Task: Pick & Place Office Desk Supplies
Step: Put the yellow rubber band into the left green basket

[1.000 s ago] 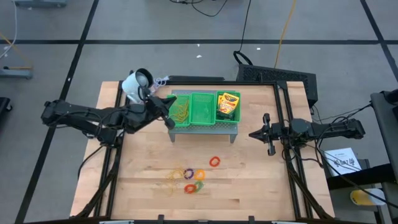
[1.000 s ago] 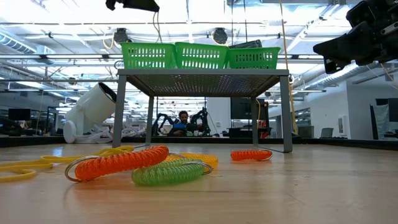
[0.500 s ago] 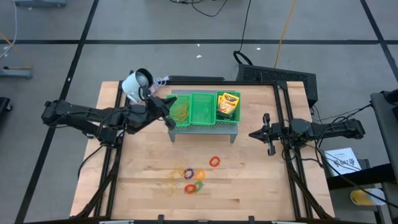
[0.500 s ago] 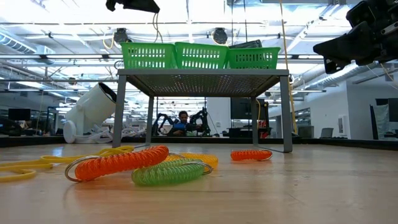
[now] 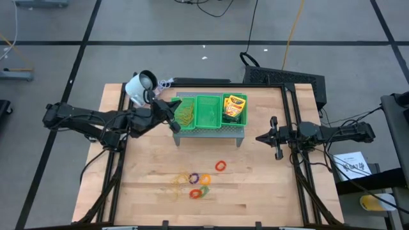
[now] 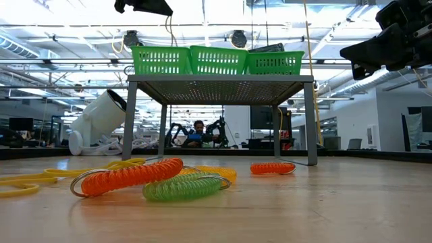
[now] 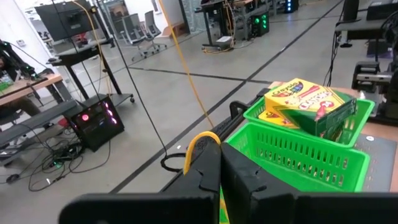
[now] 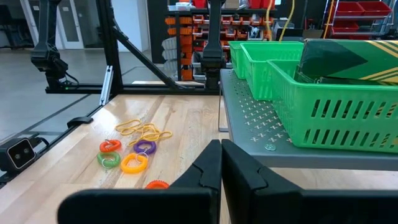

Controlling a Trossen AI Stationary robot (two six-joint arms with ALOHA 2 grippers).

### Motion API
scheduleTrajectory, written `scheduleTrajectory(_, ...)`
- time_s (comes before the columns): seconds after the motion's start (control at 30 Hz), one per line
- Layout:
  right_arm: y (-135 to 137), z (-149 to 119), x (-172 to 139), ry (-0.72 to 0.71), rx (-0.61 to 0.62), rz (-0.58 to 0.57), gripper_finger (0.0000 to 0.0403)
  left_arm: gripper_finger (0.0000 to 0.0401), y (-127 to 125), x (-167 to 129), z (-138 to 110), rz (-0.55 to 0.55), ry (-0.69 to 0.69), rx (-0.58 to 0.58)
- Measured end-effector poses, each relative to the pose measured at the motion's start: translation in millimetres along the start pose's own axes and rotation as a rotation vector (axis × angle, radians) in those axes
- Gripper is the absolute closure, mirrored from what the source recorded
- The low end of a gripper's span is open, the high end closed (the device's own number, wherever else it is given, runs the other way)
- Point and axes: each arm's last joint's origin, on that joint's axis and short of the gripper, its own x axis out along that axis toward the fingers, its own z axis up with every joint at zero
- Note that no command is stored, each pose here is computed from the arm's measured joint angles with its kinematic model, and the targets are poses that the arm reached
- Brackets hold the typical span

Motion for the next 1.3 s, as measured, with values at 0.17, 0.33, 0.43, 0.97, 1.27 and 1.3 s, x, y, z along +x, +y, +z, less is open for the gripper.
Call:
scheduleTrajectory(0.17, 0, 0, 0, 0.000, 0.000, 0.000, 0.0403, 0.0384, -3, 3, -3, 0.000, 0.018, -0.004)
scheduleTrajectory(0.33, 0, 0, 0, 0.000, 0.000, 0.000, 0.0403, 0.0397, -8, 11, -10, 0.008, 0.049, 0.025)
scheduleTrajectory(0.43, 0, 0, 0, 0.000, 0.000, 0.000, 0.0403, 0.0387, -10, 18, -15, 0.022, 0.075, 0.023)
scheduleTrajectory(0.97, 0, 0, 0, 0.000, 0.000, 0.000, 0.0403, 0.0368, -11, 29, -22, 0.052, 0.106, 0.025)
scheduleTrajectory(1.27, 0, 0, 0, 0.000, 0.000, 0.000, 0.0403, 0.0296, -9, 29, -21, 0.112, 0.096, -0.076)
scheduleTrajectory(1.3, 0, 0, 0, 0.000, 0.000, 0.000, 0.0403, 0.0285, -8, 28, -21, 0.112, 0.094, -0.080)
